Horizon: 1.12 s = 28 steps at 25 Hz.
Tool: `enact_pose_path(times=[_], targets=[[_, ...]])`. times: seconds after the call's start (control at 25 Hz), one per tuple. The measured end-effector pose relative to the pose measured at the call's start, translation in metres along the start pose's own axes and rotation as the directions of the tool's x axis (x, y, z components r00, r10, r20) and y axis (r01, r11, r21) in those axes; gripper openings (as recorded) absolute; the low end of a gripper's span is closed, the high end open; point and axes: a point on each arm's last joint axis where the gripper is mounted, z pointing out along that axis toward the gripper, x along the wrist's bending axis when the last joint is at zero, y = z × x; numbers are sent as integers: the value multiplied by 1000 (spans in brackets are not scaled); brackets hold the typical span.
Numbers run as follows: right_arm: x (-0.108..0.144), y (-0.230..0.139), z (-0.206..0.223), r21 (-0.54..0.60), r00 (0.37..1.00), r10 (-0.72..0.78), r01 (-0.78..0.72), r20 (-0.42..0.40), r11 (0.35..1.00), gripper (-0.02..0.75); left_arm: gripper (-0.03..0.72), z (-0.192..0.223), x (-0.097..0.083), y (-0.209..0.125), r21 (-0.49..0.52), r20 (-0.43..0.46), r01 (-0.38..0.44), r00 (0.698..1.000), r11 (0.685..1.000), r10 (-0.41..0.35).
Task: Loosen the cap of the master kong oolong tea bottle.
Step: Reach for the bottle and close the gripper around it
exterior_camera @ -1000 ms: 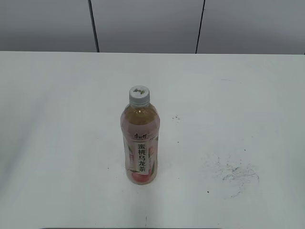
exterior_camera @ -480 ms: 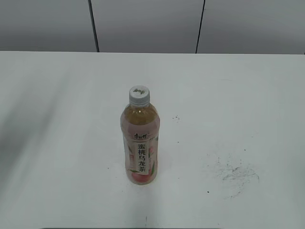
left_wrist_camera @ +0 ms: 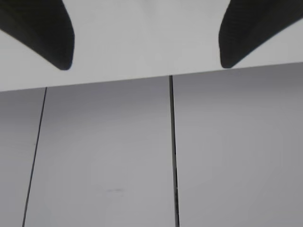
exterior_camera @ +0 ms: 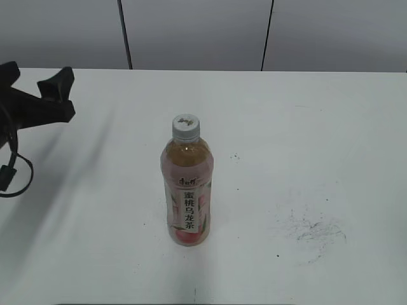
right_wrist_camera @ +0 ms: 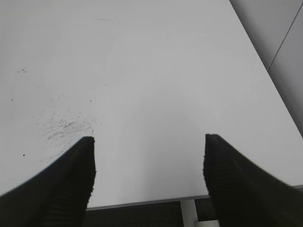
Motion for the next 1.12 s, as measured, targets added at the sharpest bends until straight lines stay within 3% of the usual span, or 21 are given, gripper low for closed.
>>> enact_pose_path(times=[0.2, 0.44, 0.72, 0.88, 1.12], targets=[[0, 0, 0, 0, 1000, 0, 0, 0, 1000, 536, 563, 1, -2, -22, 76, 22, 1, 1000, 997, -2], [0, 0, 0, 0, 1000, 0, 0, 0, 1000, 536, 565, -12, -18, -30, 124, 201, -1, 979, 992, -25], [0, 0, 0, 0, 1000, 0, 0, 0, 1000, 536, 564, -30, -24, -41, 202, 272, 25, 959, 979, -81], [0, 0, 0, 0, 1000, -1, 1, 0, 1000, 536, 564, -38, -37, -43, 212, 416, -34, 907, 977, -58], [0, 0, 0, 0, 1000, -1, 1, 0, 1000, 536, 563, -52, -57, -44, 179, 653, -138, 757, 974, -12]])
